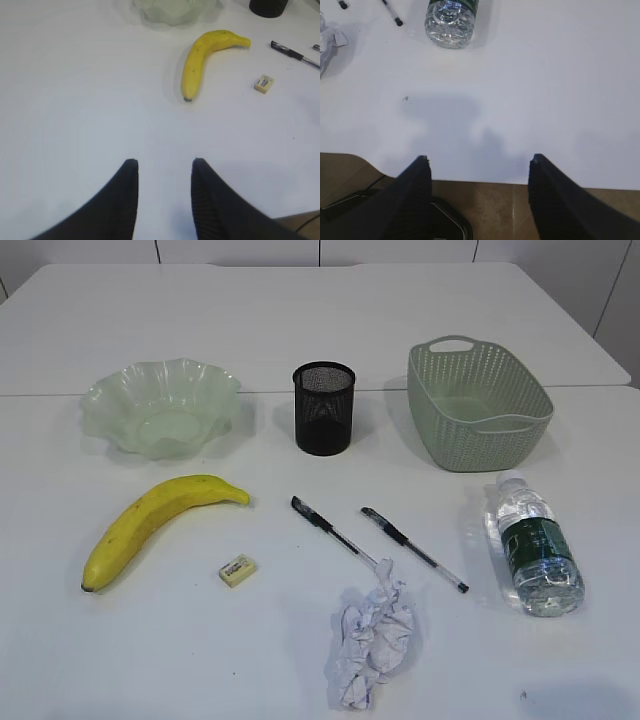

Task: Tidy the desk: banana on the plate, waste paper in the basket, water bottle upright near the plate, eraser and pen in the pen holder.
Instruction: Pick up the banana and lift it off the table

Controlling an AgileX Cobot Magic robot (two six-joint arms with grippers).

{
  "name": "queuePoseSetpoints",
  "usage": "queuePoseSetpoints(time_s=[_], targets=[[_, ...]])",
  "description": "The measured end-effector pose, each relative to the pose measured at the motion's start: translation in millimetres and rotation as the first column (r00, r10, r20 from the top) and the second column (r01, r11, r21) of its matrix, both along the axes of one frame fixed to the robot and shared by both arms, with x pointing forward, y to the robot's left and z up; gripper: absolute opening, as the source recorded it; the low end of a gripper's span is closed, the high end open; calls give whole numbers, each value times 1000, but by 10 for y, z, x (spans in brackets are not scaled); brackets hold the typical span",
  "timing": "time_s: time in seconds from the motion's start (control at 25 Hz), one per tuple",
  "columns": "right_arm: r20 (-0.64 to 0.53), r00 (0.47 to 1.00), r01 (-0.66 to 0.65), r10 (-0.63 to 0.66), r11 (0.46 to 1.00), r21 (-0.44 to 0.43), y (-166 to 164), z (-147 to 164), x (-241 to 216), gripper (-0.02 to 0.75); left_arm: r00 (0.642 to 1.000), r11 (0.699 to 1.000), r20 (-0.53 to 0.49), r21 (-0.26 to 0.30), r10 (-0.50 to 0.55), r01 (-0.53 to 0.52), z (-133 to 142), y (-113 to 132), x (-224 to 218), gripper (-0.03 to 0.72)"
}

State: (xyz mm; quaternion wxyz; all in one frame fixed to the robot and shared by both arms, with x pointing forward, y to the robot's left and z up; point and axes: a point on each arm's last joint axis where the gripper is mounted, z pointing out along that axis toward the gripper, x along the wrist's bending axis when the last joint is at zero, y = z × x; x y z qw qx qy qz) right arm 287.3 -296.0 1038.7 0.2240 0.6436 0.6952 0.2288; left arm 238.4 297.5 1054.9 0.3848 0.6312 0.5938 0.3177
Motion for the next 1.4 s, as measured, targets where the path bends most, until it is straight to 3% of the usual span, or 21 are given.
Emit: queuePoseSetpoints(time_s=[0.12,0.52,0.8,1.16,1.4], targets=[[0,1000,1,-1,1000,-7,-6,0,0,465,1000,1000,18,-2,1,-1,41,-1,21,244],[0,1000,3,-3,1000,-5,-6,0,0,466,997,1000,-81,23,-8,10,256,-28,384,244],[0,1000,3,-3,1000,-5,-6,0,0,465,992,999,-125,37,-11,16,385,-57,802,243],[-10,998,68,-68,998,1,-36,-6,-7,465,973,1000,-229,3,-16,17,431,-134,1508,243],[-14,996,89,-89,996,-1,-49,-8,-9,465,966,999,-257,31,-31,40,414,-155,1814,243]])
